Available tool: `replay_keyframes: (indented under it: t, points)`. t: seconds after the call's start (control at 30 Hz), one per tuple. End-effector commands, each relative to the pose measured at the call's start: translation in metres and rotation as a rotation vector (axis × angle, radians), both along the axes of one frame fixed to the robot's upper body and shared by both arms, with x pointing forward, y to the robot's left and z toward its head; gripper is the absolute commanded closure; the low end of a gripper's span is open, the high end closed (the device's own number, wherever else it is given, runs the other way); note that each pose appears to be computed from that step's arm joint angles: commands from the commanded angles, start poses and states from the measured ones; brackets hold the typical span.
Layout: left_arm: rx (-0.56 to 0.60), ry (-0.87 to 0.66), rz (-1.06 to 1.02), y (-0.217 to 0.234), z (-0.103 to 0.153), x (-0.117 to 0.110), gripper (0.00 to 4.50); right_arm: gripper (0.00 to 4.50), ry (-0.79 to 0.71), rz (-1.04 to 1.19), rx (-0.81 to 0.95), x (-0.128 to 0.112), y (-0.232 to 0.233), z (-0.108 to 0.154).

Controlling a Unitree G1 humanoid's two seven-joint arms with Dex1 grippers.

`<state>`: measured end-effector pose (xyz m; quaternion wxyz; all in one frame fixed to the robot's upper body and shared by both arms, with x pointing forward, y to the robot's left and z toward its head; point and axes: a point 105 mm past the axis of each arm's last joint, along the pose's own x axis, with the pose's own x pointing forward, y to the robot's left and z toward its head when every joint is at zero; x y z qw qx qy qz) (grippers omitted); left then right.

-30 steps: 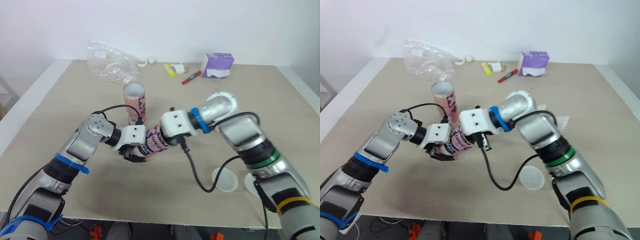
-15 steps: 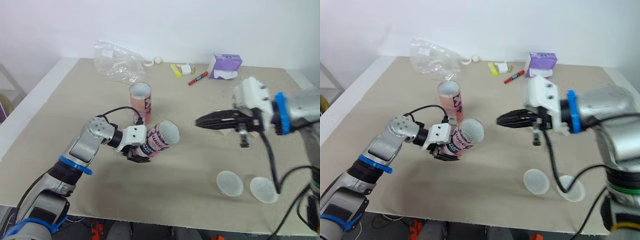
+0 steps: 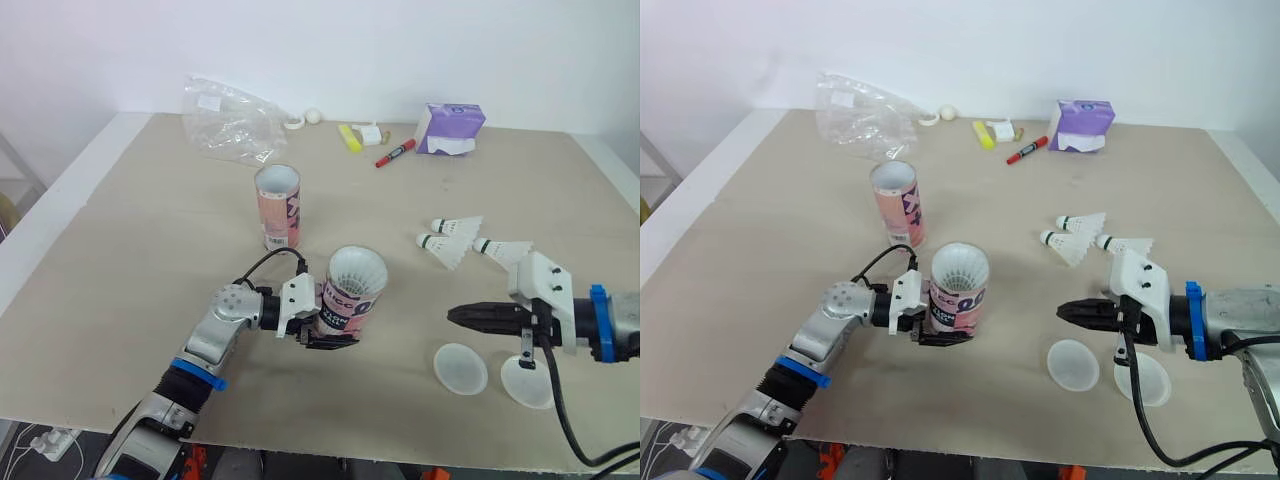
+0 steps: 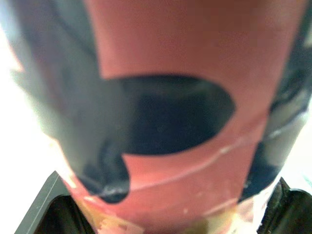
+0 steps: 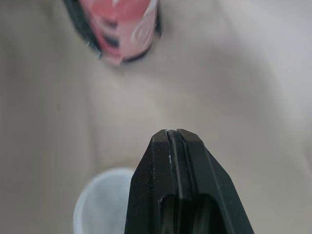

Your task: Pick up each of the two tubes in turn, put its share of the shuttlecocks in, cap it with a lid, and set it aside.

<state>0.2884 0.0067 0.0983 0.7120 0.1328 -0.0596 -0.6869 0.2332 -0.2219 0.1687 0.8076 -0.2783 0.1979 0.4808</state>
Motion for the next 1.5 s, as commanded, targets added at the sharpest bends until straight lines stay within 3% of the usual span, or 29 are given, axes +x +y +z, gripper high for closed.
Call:
replay_keyframes:
  t: [0.03, 0.2, 0.23, 0.3, 0.33, 0.37, 0.4, 0.57, 0.63, 1.33, 1.4, 1.5]
  points:
    - [-0.012, -0.040, 0.010, -0.003, -0.005, -0.001, 1.03, 4.34, -0.040, 0.003, -0.050, -0.001, -0.006, 0.009]
    - [-0.014, -0.048, 0.033, -0.004, -0.014, 0.002, 1.03, 4.34, 0.011, 0.002, -0.093, -0.001, -0.008, 0.003]
    - [-0.014, -0.051, 0.031, -0.004, -0.015, 0.002, 1.03, 4.12, 0.021, 0.000, -0.091, -0.002, -0.009, 0.002]
    - [-0.008, -0.047, 0.018, -0.004, -0.017, 0.000, 1.03, 3.30, 0.044, -0.009, -0.090, -0.002, -0.010, -0.002]
    - [-0.005, -0.044, 0.013, -0.004, -0.018, -0.001, 1.03, 3.30, 0.051, -0.013, -0.091, -0.001, -0.011, -0.003]
    - [-0.003, -0.040, 0.009, -0.004, -0.019, -0.001, 1.03, 2.60, 0.078, -0.021, -0.101, -0.002, -0.013, -0.007]
    - [-0.002, -0.034, 0.005, -0.003, -0.019, -0.002, 1.03, 2.47, 0.101, -0.030, -0.104, -0.002, -0.015, -0.012]
    - [0.010, -0.025, -0.001, -0.001, -0.022, -0.003, 1.03, 0.49, 0.144, -0.064, -0.055, 0.001, -0.011, -0.020]
    - [0.016, -0.015, -0.001, 0.000, -0.023, -0.003, 1.03, 0.11, 0.155, -0.083, -0.075, 0.004, -0.012, -0.023]
    - [0.054, 0.034, -0.010, 0.004, -0.032, -0.006, 1.03, 0.11, 0.214, -0.145, -0.264, 0.016, -0.012, -0.050]
    - [0.057, 0.035, -0.007, 0.005, -0.033, -0.006, 1.03, 0.62, 0.204, -0.132, -0.294, 0.018, -0.012, -0.050]
    - [0.059, 0.036, -0.005, 0.005, -0.033, -0.006, 1.03, 1.73, 0.203, -0.121, -0.314, 0.018, -0.011, -0.050]
